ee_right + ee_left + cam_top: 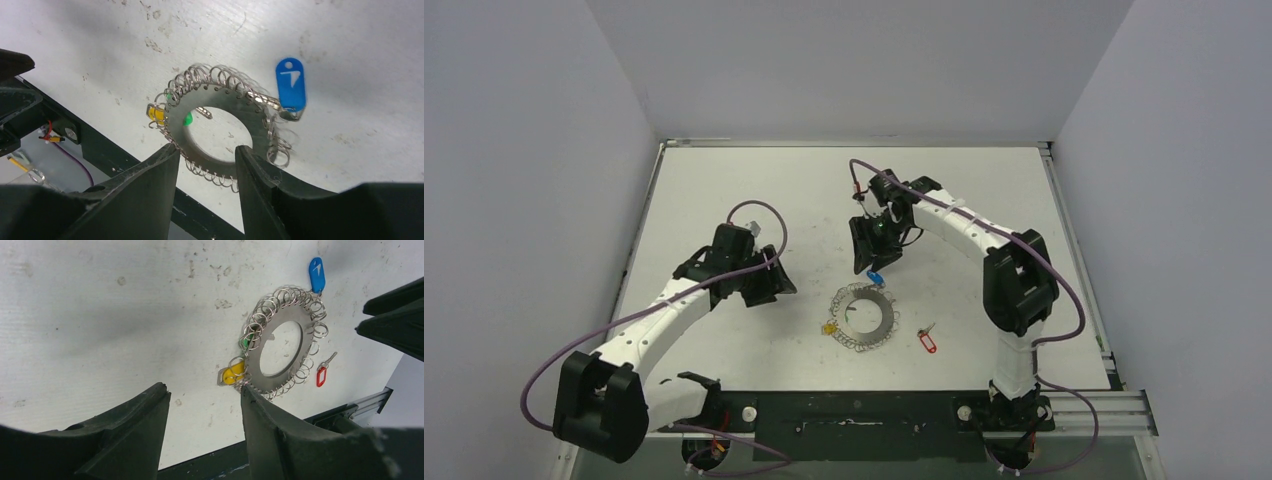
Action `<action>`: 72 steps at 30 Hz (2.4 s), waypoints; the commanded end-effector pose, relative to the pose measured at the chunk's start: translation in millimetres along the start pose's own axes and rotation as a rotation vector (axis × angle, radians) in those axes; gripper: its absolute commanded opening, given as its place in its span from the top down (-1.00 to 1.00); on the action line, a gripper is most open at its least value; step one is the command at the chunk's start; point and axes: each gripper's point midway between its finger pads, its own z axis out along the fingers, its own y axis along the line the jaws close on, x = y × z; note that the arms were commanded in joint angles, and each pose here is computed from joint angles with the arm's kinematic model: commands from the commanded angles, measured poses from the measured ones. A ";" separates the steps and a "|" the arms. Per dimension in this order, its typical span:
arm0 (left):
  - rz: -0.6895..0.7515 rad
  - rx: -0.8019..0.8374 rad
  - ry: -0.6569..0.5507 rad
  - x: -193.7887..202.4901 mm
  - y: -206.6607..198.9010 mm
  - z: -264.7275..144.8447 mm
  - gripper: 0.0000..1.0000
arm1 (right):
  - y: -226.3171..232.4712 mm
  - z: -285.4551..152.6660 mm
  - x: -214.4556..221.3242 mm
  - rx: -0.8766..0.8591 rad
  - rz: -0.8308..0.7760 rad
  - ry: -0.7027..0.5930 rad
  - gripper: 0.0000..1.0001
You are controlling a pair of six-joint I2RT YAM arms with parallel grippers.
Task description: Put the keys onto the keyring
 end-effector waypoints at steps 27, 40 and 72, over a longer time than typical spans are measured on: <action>-0.122 0.157 -0.005 7.9 -9.6 1.9 0.05 | 66.7 65.9 14.5 -0.021 -0.138 0.111 0.43; -0.135 0.240 0.062 6.2 -44.3 33.2 0.25 | 48.0 78.7 16.3 0.027 -0.099 0.140 0.54; -0.113 0.198 0.062 10.6 -38.7 35.9 0.27 | 41.4 84.7 25.1 -0.013 -0.066 0.137 0.56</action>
